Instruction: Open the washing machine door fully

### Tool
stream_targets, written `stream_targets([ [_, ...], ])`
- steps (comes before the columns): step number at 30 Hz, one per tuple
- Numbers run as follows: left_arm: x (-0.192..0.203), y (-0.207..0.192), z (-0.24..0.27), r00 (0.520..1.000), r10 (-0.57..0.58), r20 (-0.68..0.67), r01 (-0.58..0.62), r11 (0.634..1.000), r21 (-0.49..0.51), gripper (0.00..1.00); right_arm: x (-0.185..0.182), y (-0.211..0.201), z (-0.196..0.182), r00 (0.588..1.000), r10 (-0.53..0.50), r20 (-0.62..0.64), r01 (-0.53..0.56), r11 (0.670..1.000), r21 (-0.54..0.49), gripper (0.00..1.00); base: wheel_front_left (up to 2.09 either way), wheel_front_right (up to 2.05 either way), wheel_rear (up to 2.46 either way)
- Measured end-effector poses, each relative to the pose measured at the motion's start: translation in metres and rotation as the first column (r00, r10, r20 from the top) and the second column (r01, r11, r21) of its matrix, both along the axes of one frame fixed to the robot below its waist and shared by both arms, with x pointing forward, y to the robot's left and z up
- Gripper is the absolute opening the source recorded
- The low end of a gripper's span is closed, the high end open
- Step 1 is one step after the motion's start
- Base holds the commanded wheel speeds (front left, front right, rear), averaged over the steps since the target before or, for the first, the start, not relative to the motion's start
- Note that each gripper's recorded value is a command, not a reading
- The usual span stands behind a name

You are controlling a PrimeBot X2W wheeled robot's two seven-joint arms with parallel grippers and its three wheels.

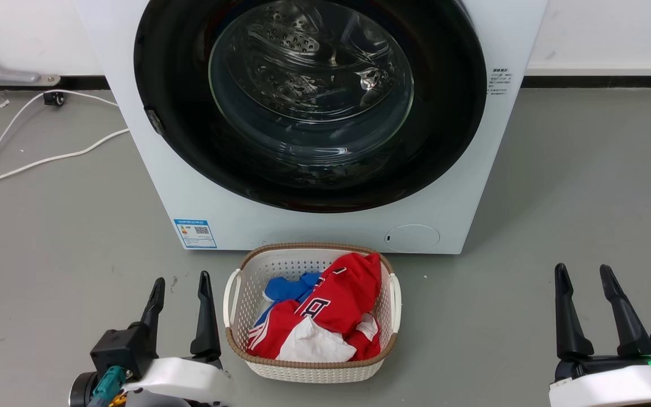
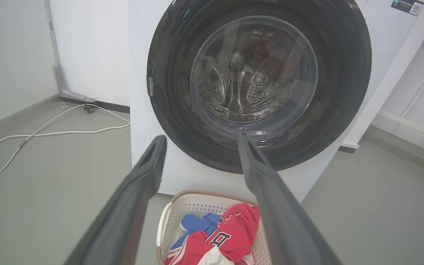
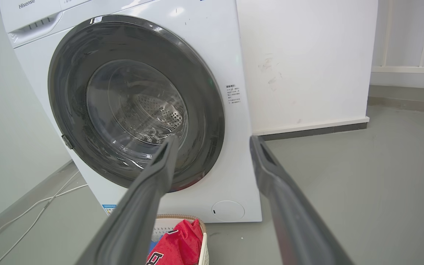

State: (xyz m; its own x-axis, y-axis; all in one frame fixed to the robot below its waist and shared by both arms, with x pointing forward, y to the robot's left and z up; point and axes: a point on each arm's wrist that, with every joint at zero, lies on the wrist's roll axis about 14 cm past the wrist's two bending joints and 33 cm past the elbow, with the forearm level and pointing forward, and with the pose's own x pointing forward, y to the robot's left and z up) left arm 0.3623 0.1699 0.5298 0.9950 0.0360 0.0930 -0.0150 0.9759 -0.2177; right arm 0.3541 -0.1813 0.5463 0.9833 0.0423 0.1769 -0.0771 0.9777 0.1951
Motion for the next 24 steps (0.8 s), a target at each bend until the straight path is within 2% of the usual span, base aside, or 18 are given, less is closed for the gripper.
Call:
stream_targets([
  [10,-0.0034,-0.0027,0.0022,1.0,0.0,0.028,-0.002,0.998,0.066,1.0,-0.0036,0.0014,0.0044,1.0,-0.002,0.028,0.004,0.996,-0.084,1.0,0.0,0.0,0.0],
  [24,-0.0091,-0.0008,0.0033,0.999,0.004,0.053,-0.01,0.995,0.103,1.0,-0.0087,0.0007,0.0043,0.999,-0.006,0.044,0.01,0.994,-0.105,1.0,0.0,0.0,0.0],
])
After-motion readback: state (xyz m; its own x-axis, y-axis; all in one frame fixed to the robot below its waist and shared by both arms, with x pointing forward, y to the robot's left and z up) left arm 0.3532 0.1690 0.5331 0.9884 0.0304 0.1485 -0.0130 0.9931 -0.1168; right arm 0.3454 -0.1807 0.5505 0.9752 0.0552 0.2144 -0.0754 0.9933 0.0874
